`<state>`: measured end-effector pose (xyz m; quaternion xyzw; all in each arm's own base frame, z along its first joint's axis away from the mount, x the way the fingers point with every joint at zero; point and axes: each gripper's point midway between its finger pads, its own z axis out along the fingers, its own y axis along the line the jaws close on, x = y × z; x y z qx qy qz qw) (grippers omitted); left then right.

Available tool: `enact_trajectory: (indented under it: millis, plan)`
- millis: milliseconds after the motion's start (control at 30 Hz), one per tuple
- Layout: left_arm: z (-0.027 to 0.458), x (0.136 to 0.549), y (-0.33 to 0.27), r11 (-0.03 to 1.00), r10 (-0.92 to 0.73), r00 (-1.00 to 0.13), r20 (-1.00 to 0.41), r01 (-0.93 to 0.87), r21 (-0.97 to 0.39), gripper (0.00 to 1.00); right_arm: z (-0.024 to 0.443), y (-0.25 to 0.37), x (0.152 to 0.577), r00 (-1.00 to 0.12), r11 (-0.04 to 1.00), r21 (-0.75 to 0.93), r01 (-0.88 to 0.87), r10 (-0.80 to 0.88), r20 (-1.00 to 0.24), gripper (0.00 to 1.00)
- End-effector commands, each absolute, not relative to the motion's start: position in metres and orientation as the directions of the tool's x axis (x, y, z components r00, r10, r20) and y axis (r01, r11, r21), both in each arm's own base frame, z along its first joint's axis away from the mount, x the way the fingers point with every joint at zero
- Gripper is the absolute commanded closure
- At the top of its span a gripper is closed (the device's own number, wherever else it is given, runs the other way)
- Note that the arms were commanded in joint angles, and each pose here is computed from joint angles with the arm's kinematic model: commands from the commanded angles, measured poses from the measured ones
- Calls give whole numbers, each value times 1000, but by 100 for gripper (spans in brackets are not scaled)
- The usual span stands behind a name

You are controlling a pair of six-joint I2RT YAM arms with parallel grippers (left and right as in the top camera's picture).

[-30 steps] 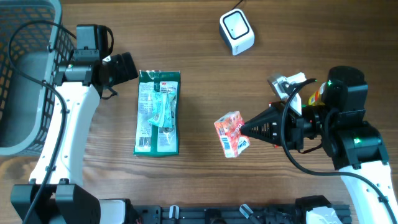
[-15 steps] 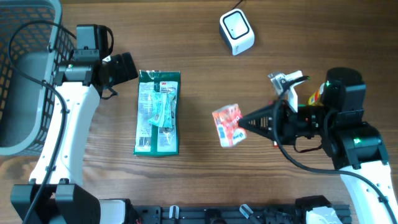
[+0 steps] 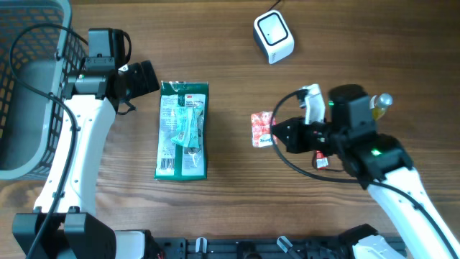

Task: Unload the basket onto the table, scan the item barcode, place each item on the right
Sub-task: 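Raise the tissue box up to the white scanner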

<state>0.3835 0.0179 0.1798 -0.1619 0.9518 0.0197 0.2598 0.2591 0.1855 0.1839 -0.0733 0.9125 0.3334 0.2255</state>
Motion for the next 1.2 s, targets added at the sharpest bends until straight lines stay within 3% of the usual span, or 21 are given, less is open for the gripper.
enact_trajectory:
  millis: [0,333,467,767,1000,1167]
  plan:
    - [181,385,21,941,-311,-804,-506,-334,-49,0,140,176,273,-894,894,395,-211,-13,-447,96]
    - [181,385,21,941,-311,-804,-506,-334,-49,0,81,175,285,-913,972,166,-168,-90,-397,96]
    - [181,385,21,941,-311,-804,-506,-334,-49,0,113,172,301,-893,977,120,-175,-107,-437,96]
    - [181,385,21,941,-311,-804,-507,-333,-49,0,258,160,343,-844,980,-72,-184,-195,-500,96]
    - [181,385,21,941,-311,-804,-506,-334,-49,0,269,154,404,-774,919,-341,-198,-360,-521,96]
    - [181,385,21,941,-311,-804,-506,-334,-49,0,245,153,459,-712,784,-587,-204,-530,-461,96]
